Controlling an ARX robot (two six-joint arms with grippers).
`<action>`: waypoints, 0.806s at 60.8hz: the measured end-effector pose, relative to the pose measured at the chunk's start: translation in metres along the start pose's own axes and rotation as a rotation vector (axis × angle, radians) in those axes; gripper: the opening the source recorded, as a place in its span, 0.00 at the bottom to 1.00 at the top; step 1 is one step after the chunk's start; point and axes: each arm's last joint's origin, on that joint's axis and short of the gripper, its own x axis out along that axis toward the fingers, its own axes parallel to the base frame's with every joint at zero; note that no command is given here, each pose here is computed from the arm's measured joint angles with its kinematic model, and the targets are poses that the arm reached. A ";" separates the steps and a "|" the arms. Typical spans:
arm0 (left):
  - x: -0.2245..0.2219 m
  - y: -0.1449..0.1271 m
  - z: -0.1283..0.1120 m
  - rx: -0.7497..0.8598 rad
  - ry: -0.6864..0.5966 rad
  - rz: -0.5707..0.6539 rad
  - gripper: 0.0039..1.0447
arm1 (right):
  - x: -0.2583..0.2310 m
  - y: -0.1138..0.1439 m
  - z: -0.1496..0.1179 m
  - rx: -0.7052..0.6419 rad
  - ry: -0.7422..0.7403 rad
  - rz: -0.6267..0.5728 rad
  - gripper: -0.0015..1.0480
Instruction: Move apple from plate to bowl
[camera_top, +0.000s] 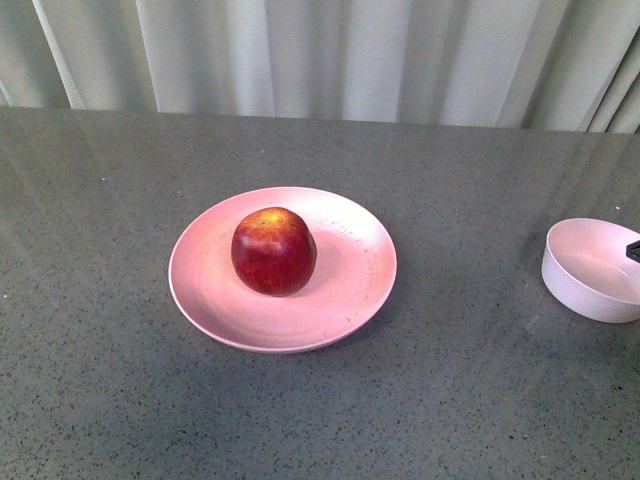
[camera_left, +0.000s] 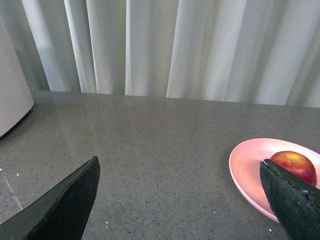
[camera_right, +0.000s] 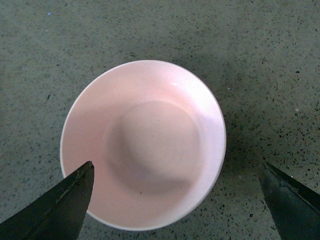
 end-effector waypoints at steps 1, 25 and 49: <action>0.000 0.000 0.000 0.000 0.000 0.000 0.92 | 0.001 0.000 0.000 0.003 0.001 -0.004 0.91; 0.000 0.000 0.000 0.000 0.000 0.000 0.92 | 0.022 0.003 -0.013 0.018 0.052 -0.049 0.91; 0.000 0.000 0.000 0.000 0.000 0.000 0.92 | 0.026 -0.002 -0.015 0.039 0.059 -0.081 0.41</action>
